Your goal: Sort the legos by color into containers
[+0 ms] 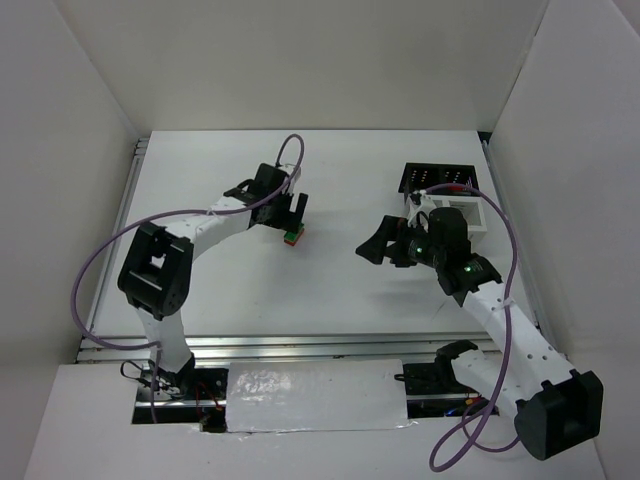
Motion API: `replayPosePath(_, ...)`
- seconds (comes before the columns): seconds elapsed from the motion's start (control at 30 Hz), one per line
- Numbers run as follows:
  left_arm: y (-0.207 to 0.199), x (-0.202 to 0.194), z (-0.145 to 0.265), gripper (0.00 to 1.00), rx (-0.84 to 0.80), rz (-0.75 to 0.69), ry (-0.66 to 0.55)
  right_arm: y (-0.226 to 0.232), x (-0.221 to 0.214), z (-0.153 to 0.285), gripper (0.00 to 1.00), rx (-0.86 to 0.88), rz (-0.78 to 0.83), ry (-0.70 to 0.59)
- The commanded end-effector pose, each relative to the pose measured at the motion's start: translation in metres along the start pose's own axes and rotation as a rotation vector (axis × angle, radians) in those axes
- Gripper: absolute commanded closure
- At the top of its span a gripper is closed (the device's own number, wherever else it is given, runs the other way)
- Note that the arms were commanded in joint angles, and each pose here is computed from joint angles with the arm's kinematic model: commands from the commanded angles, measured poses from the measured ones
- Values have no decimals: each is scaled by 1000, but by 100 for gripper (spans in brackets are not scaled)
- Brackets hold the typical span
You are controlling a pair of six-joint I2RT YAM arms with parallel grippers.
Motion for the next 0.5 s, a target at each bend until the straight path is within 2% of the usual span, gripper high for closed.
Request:
replayPosePath(0.0,-1,36,29,1,24,44,-153,6,3,-2,0,40,41,-22)
replayPosePath(0.1,-14,39,28,1,-61,38,-153,6,4,-1,1,31,43,-26)
replayPosePath(0.2,-22,37,18,1,-65,19,-133,7,5,0,0,27,46,-28)
replayPosePath(0.27,-25,29,6,3,-62,1,-78,7,5,2,0,25,50,-31)
replayPosePath(0.47,-25,12,-16,12,-44,-1,3,8,6,1,0,27,50,-33)
Point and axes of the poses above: each gripper's point midway between its finger pads, its own z axis back along the fingers, its own y axis along the line the jaws close on, x = y × z, the point moved 7 cm from there along z, back along the fingers, and after that the axes turned 3 degrees about -z, right-handed, at the moved point
